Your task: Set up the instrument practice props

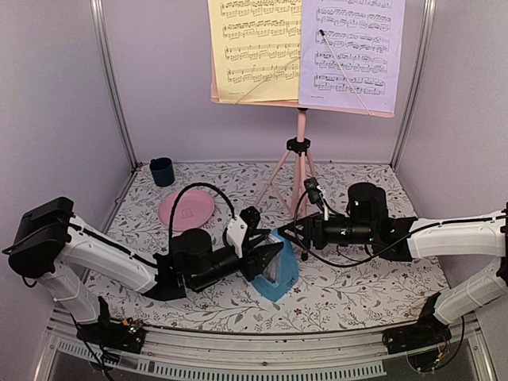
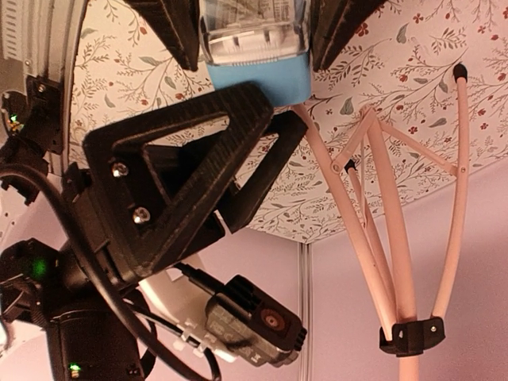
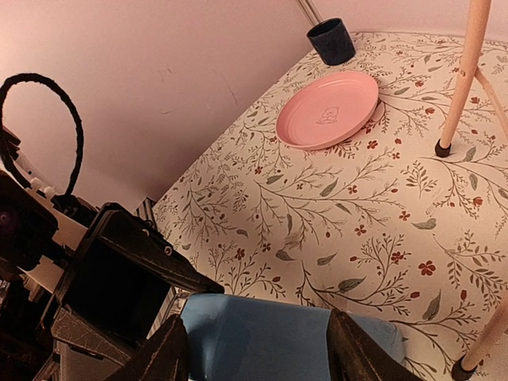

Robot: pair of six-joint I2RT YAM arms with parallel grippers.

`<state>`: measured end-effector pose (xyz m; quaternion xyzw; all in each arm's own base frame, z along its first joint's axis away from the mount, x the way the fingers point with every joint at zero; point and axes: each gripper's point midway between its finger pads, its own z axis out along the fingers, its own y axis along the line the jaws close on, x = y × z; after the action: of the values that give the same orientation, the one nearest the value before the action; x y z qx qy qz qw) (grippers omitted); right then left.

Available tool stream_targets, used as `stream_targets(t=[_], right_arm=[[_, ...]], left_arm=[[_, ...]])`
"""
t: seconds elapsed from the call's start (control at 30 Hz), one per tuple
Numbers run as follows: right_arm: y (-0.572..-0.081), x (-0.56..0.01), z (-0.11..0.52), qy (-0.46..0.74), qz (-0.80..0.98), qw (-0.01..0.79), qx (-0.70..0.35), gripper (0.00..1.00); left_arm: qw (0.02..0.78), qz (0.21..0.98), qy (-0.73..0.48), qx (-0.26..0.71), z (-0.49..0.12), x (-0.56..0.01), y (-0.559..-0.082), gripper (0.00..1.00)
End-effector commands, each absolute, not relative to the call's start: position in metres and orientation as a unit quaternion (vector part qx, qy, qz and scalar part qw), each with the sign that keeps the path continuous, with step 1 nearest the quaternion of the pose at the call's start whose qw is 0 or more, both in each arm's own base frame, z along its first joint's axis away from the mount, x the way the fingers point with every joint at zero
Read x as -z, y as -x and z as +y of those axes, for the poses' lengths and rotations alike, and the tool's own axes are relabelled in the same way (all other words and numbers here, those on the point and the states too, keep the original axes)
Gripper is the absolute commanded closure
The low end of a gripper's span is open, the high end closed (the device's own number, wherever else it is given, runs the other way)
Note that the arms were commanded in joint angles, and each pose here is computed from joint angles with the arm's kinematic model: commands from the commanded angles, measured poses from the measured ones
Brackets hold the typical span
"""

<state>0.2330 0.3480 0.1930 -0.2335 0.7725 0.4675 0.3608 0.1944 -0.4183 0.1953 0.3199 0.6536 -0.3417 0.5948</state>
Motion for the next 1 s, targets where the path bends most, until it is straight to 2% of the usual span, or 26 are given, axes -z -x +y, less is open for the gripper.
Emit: stream_targets(t=[0.0,0.5,0.77,0.97], right_arm=[[-0.230,-0.114,0.320,0.219,0.849,0.301,-0.375,0.41],[-0.228,-0.113,0.319,0.220,0.850,0.300,-0.373,0.41],[-0.217,-0.161,0.336,0.250,0.806,0.307,-0.439,0.29],[-0.209,-0.185,0.350,0.247,0.787,0.290,-0.485,0.29]], left_arm=[[0.570,0.672,-0.346,0.322,-0.412,-0.166,-0.184,0.61],[0.575,0.646,-0.386,0.321,-0.419,-0.160,-0.166,0.78],[0.576,0.645,-0.389,0.317,-0.428,-0.159,-0.170,0.81],[0.581,0.641,-0.386,0.321,-0.434,-0.162,-0.172,0.83]])
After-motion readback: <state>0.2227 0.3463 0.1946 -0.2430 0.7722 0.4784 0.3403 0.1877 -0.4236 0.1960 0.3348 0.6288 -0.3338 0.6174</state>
